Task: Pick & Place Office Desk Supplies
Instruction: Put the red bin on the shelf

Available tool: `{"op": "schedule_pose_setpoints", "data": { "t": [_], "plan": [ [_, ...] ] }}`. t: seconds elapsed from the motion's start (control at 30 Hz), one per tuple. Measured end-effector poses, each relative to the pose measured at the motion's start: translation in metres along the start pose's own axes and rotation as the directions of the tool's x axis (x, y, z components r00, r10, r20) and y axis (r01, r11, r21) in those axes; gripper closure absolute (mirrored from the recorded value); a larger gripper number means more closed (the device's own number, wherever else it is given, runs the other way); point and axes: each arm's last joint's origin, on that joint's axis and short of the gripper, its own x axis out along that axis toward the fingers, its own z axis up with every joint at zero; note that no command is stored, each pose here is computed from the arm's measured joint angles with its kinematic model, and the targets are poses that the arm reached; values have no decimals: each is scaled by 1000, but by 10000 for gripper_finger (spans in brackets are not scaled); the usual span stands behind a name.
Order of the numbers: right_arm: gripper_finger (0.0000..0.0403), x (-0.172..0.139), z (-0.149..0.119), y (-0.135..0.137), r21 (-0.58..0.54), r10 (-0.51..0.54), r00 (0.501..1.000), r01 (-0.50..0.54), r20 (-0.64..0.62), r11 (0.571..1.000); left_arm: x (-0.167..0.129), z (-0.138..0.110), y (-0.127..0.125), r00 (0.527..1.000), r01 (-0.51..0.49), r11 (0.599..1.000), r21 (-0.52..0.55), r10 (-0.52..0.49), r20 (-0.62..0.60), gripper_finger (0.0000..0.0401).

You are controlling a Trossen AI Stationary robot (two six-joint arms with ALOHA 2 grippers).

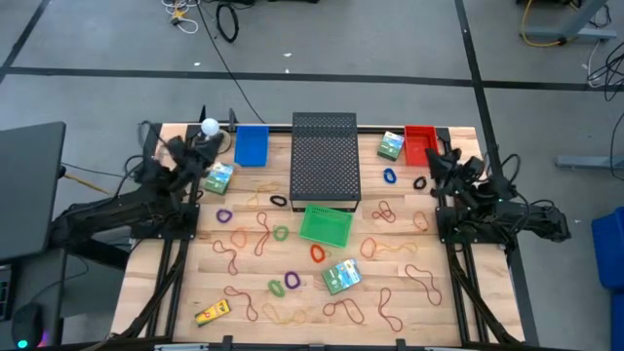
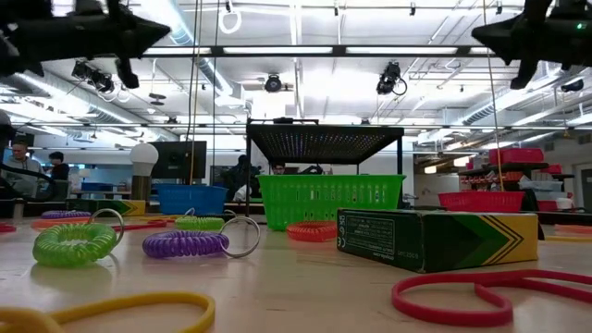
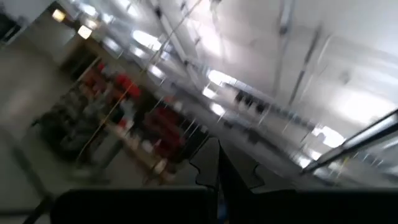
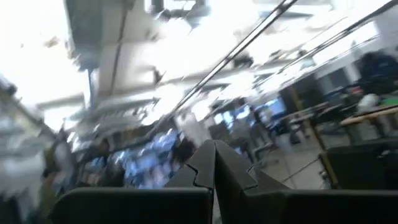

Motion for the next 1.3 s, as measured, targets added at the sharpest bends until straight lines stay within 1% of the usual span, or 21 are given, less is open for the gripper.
{"op": "schedule_pose_setpoints", "data": {
  "t": [0.07,0.17,0.27,0.3,0.37,0.4,0.47,0.53,0.57,0.63,0.73,0.8,0.87,0.93,1.03,1.13,1.17,1.2,1.3],
  "plan": [
    [396,0,4,0,18,-2,999,2,45,1000,9,-2,-1,996,-40,998,49,43,-73,394],
    [396,2,13,1,33,-22,990,18,143,999,20,-7,-1,984,-83,992,100,97,-151,396],
    [396,4,19,0,62,-43,977,31,211,998,27,-14,3,971,-113,986,120,135,-196,396],
    [396,6,21,0,78,-51,976,35,210,996,29,-17,4,966,-127,984,127,152,-208,396],
    [396,12,20,1,97,-71,983,55,170,994,31,-22,8,957,-164,977,136,191,-218,396],
    [396,18,21,3,94,-89,988,77,129,993,32,-24,9,953,-182,974,134,208,-219,396],
    [397,32,21,6,60,-177,984,176,12,983,33,-27,12,946,-209,969,132,234,-224,396],
    [399,49,19,9,-30,-284,948,283,-145,959,34,-29,13,941,-218,966,141,247,-232,393],
    [399,58,18,11,-75,-336,916,327,-219,942,35,-30,14,939,-221,964,148,251,-236,391],
    [399,75,17,13,-132,-430,835,410,-344,902,35,-32,15,934,-228,960,161,262,-242,388],
    [400,98,12,10,-213,-552,665,524,-503,825,36,-34,16,930,-240,956,167,276,-245,388],
    [401,111,9,3,-272,-622,518,598,-587,754,36,-34,17,928,-243,955,168,279,-246,389],
    [400,122,7,-7,-333,-659,376,639,-651,694,36,-34,16,929,-242,956,167,278,-244,391],
    [399,131,5,-20,-393,-674,241,657,-698,643,36,-34,17,929,-242,956,168,278,-245,391],
    [393,141,-5,-45,-455,-668,67,682,-741,573,36,-34,17,929,-238,954,181,278,-245,391],
    [374,144,-12,-71,-503,-666,-69,715,-743,486,36,-34,16,929,-236,954,187,278,-246,391],
    [365,142,-15,-79,-515,-651,-111,715,-751,473,36,-34,16,929,-236,954,186,277,-246,391],
    [355,142,-18,-85,-523,-636,-142,714,-759,465,36,-34,16,929,-236,954,186,278,-246,391],
    [322,143,-25,-98,-532,-606,-182,706,-774,468,36,-34,16,929,-235,954,187,277,-246,391]
  ]
}}
